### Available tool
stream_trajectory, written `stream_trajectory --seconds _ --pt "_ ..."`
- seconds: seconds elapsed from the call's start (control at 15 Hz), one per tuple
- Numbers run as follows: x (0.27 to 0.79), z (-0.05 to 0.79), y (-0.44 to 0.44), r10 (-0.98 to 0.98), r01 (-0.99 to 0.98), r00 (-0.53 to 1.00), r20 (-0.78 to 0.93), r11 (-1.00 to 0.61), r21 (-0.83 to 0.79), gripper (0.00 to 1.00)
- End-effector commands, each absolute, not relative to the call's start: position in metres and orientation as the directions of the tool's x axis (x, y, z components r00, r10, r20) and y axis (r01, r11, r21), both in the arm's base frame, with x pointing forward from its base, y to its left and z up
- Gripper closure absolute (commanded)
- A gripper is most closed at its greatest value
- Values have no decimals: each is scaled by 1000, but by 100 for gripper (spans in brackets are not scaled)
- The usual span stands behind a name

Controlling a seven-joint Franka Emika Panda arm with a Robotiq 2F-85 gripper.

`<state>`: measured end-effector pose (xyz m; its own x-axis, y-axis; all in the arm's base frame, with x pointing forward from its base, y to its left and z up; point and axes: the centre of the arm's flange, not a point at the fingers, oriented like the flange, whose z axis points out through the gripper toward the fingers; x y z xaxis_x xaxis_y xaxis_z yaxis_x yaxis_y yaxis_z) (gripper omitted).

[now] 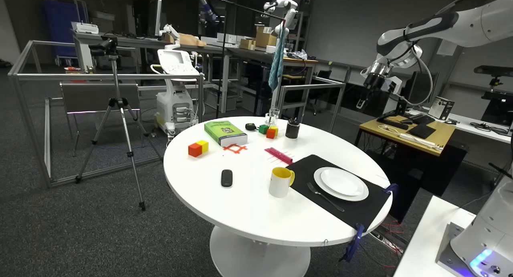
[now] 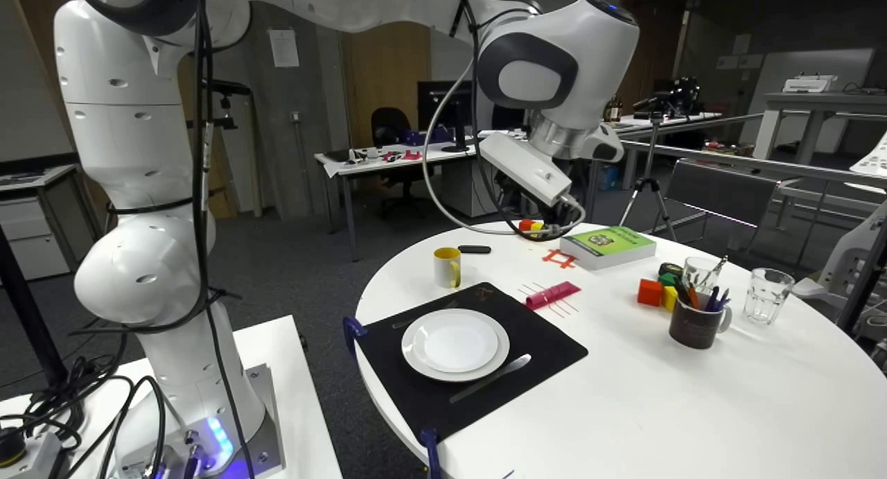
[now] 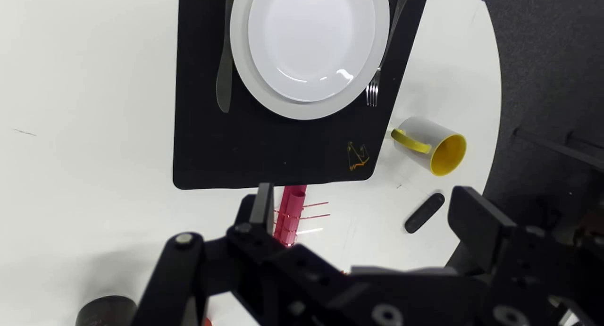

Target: Move the plates backwards

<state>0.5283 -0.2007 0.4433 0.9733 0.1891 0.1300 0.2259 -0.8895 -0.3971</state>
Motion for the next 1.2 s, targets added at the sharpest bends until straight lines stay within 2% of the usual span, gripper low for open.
stream_trajectory --seconds 0.0,0.67,1.13 --pt "537 439 -220 239 276 961 139 -854 -441 0" --pt "535 396 -245 384 390 914 130 -749 -535 0" --pt "538 364 -243 413 386 907 80 -742 -549 0"
